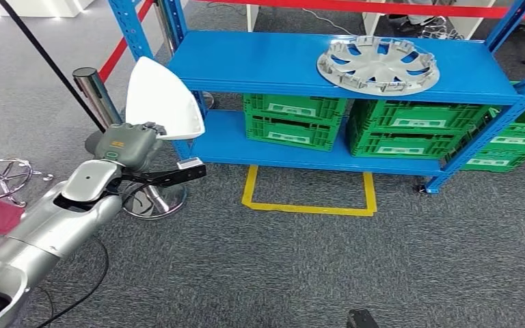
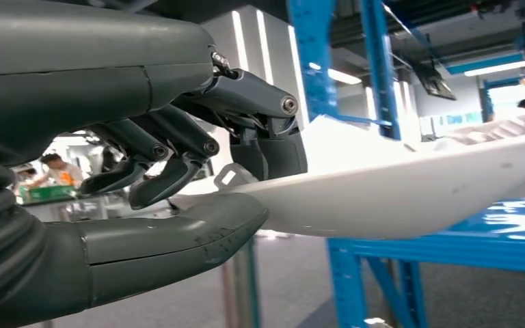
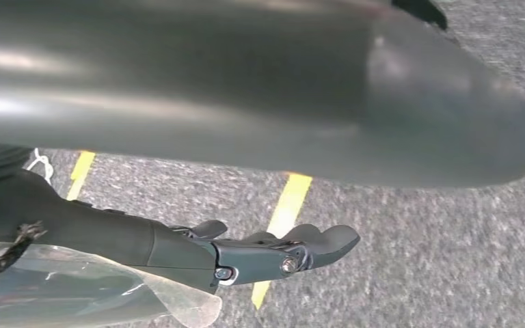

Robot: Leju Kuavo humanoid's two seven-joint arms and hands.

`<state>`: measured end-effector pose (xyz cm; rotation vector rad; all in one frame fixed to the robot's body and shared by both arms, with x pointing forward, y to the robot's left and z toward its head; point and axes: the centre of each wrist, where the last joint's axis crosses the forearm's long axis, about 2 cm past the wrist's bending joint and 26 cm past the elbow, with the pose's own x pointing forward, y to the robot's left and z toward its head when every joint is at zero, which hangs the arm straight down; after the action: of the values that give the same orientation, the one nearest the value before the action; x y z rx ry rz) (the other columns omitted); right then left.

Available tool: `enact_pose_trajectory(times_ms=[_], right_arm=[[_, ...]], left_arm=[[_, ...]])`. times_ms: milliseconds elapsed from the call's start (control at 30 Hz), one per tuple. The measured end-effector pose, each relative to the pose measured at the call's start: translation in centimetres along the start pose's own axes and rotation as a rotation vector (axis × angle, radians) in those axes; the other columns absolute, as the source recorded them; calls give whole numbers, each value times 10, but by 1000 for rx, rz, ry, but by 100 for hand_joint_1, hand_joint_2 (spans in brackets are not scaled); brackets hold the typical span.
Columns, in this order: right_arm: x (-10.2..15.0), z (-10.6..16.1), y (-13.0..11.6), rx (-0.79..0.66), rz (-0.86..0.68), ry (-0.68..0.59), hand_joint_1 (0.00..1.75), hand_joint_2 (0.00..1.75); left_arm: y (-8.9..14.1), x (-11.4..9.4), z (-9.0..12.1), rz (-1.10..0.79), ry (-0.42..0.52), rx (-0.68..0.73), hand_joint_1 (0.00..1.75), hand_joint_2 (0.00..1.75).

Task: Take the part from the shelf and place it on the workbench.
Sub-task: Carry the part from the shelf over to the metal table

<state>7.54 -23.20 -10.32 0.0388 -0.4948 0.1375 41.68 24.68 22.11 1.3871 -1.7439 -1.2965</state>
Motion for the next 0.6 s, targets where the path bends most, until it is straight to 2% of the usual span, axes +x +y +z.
enact_pose_trajectory(times_ms=[600], right_arm=[[0,0,0,-14,1,2,0,0]], left_arm=[[-5,-9,6,-10,36,-22,175,175]])
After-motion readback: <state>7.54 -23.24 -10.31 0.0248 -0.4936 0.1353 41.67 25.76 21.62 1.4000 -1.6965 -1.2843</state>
